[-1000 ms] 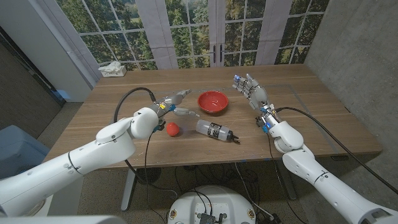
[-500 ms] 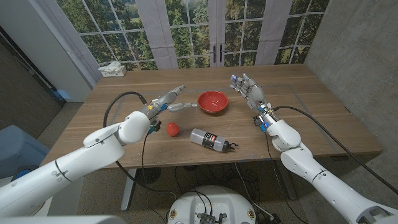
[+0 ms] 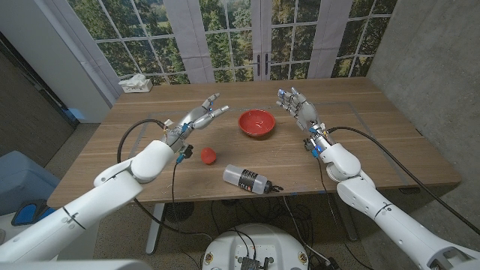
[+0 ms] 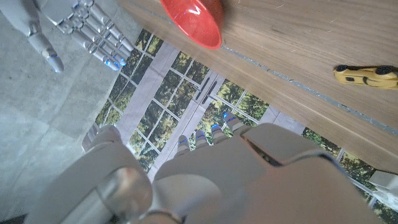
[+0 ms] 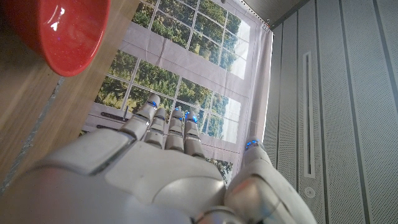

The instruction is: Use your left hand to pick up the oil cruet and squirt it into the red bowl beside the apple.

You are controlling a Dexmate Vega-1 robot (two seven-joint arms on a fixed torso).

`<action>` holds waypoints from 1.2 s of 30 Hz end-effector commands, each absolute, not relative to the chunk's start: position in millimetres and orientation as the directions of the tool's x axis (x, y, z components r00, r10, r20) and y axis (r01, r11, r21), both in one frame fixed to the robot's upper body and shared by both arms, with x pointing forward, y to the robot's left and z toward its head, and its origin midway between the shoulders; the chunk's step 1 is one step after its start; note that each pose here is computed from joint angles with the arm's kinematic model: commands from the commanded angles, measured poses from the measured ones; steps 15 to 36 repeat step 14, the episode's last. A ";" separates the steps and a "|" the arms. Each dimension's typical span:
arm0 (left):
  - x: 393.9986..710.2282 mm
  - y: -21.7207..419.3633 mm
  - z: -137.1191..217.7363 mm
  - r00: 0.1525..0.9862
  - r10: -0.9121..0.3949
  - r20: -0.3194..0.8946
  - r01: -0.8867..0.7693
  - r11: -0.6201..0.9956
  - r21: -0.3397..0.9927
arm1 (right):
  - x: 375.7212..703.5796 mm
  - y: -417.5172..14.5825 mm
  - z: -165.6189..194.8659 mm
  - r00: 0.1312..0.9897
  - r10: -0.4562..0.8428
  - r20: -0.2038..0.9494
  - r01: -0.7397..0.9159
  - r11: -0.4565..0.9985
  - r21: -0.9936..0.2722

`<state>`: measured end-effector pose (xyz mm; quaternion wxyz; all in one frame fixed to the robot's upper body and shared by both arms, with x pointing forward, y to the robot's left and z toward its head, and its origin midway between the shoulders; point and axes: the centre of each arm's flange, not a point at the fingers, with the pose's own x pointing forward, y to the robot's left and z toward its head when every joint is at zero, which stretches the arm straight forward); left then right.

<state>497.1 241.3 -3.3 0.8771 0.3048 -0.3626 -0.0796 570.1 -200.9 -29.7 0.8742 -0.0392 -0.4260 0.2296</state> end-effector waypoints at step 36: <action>505.3 273.1 -2.9 0.588 -0.104 0.803 -0.005 0.991 0.131 | 572.6 -224.7 -13.3 0.546 0.343 0.764 -0.286 0.934 -0.215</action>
